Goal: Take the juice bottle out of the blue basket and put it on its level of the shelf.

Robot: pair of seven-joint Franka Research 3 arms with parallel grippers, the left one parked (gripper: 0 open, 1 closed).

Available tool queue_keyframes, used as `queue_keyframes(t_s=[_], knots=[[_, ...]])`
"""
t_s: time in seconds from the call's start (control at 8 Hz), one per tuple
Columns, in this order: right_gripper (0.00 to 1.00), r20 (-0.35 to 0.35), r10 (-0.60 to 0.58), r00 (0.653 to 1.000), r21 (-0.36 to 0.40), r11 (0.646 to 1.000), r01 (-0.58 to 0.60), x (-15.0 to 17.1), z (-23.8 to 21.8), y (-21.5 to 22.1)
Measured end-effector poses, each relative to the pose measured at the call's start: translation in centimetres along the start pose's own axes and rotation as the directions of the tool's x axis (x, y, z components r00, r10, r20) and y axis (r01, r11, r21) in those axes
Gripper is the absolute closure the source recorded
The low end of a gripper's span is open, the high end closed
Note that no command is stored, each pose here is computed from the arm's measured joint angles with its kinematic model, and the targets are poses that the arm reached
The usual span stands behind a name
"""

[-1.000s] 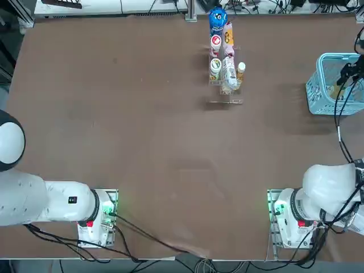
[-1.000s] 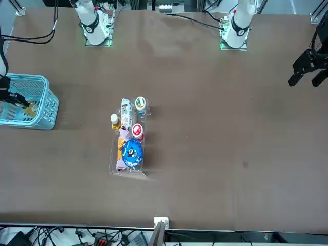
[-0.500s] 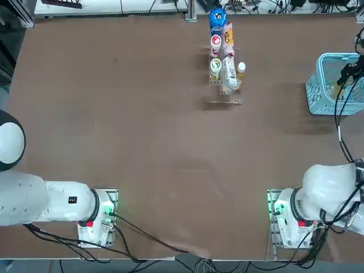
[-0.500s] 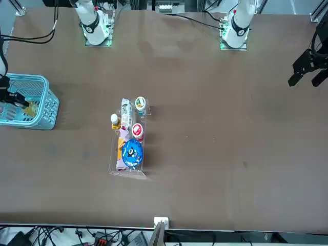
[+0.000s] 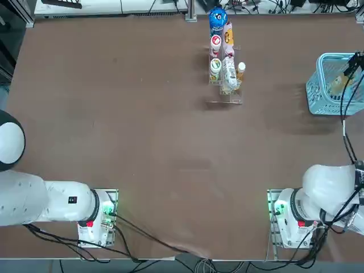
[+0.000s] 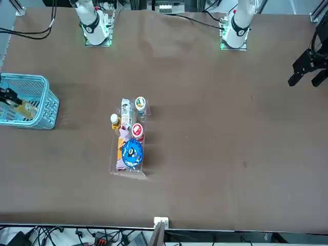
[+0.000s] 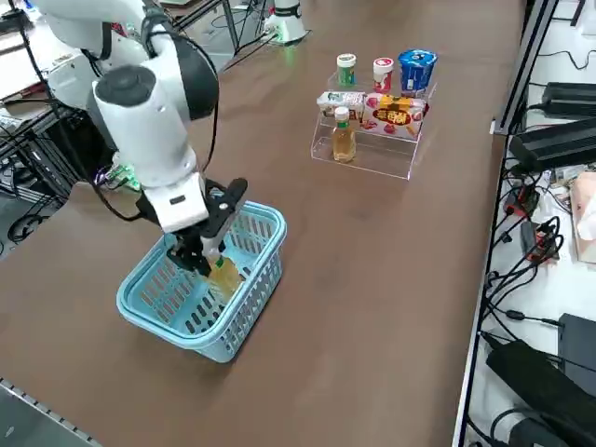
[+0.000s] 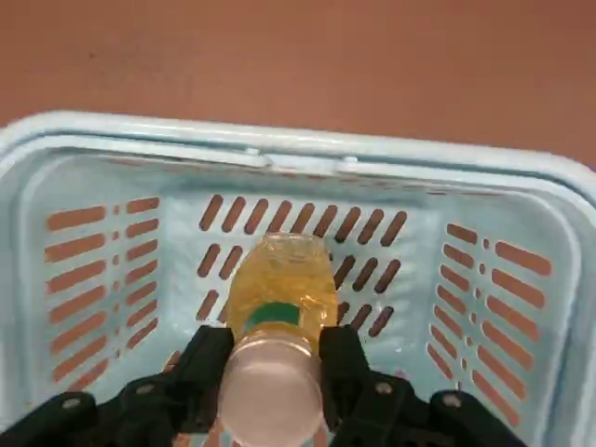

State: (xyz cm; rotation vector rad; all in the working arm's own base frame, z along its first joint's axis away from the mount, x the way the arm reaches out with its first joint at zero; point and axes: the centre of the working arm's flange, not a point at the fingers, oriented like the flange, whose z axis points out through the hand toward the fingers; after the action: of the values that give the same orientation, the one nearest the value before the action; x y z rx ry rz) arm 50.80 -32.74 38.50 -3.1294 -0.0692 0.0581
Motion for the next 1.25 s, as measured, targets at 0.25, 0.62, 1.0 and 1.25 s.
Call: queue_keyframes(t_s=[0.25,0.62,1.0,1.25], knots=[[0.46,0.027,-0.032,0.999,0.022,0.999,0.031,0.8,-5.8,-1.1],[0.46,0.037,-0.117,0.992,0.026,0.993,0.116,3.2,-14.2,-5.6],[0.46,0.019,-0.242,0.970,0.008,0.970,0.242,6.2,-19.6,-12.8],[0.46,0.017,-0.319,0.948,0.003,0.948,0.319,7.8,-20.3,-17.4]])
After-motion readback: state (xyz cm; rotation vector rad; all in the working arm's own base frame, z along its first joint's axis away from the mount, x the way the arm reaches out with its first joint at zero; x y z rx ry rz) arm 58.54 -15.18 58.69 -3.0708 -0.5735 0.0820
